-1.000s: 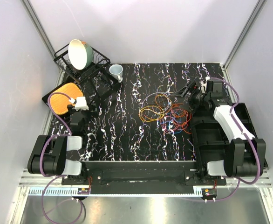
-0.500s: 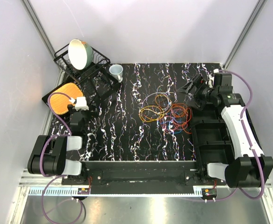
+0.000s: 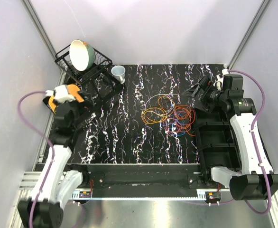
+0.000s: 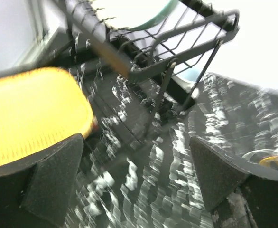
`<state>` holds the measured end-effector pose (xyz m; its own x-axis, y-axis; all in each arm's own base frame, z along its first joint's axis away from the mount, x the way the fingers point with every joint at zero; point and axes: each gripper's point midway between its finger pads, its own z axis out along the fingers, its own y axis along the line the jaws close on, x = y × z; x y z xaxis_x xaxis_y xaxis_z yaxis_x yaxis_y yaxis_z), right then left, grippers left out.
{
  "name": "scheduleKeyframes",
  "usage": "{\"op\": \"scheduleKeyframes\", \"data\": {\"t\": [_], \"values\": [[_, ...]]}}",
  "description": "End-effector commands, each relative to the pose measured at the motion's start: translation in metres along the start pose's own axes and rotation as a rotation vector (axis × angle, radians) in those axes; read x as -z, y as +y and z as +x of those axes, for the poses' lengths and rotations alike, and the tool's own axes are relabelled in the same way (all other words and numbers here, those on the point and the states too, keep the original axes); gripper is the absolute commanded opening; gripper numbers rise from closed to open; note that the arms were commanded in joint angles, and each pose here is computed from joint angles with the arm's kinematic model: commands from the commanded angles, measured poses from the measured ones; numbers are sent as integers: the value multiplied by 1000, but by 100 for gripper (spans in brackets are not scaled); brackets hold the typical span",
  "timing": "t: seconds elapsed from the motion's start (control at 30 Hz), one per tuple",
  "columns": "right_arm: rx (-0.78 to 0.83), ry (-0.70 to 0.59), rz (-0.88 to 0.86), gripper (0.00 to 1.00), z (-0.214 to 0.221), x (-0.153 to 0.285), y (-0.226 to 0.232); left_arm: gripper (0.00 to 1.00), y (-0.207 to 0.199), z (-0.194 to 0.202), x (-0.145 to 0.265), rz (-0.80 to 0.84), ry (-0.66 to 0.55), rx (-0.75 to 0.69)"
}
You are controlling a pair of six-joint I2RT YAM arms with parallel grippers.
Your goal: Untangle the cables
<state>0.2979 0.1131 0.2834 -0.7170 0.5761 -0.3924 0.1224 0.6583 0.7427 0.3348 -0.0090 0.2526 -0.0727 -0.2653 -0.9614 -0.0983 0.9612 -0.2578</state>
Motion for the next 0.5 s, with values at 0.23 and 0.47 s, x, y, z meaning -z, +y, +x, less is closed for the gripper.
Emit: {"op": "scheduleKeyframes", "data": {"t": [0.23,0.47], "values": [[124,-465,-456,100,4,109,73,99,-7,7,89,-59,201,398],[65,-284,-239,100,22,85,38,99,-1,0,101,-92,276,274]]}}
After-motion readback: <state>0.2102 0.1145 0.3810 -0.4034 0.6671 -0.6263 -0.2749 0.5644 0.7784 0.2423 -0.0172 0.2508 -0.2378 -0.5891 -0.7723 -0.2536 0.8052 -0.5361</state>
